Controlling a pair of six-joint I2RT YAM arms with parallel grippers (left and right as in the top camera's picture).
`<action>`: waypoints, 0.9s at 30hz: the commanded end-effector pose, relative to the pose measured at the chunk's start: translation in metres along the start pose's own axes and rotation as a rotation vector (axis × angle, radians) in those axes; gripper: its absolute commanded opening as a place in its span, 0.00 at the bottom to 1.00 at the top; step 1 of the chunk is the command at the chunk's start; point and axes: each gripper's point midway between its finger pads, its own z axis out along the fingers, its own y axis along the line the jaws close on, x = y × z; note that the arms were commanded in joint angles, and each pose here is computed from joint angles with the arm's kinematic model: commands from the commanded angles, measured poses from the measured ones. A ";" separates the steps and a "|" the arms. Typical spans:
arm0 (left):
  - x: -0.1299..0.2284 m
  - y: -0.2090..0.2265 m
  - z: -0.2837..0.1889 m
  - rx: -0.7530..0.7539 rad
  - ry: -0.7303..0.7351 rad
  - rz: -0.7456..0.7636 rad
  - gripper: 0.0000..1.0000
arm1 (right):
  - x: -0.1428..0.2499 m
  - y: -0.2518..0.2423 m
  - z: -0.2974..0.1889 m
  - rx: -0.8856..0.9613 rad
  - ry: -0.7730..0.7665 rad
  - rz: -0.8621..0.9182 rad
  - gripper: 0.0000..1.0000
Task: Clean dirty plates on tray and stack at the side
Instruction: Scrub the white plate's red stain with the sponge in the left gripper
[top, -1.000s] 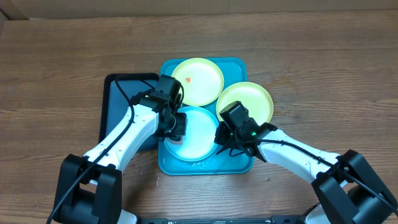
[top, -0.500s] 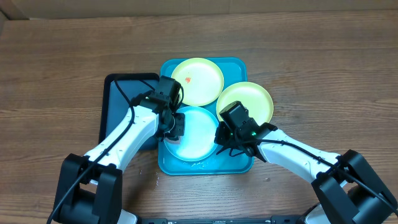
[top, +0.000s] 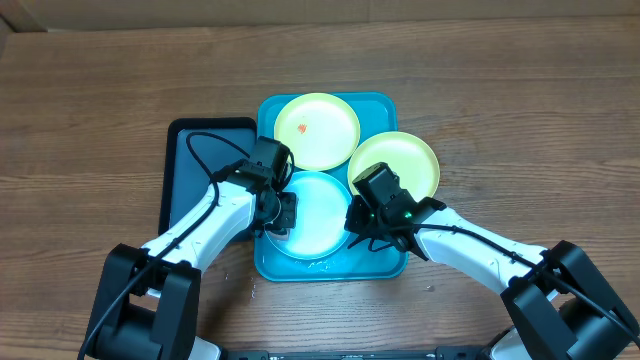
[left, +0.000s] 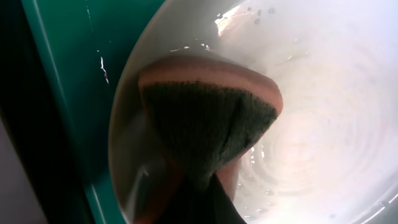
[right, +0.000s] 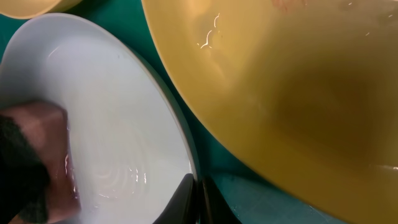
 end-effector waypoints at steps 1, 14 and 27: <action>0.019 0.003 0.013 -0.008 0.068 0.013 0.04 | -0.002 0.002 -0.002 -0.006 -0.014 -0.002 0.04; 0.030 -0.027 0.026 0.164 0.161 0.008 0.04 | 0.000 0.004 -0.002 -0.014 -0.007 -0.004 0.04; -0.009 -0.074 -0.016 0.472 0.103 0.019 0.04 | 0.000 0.004 -0.002 -0.014 -0.004 -0.004 0.05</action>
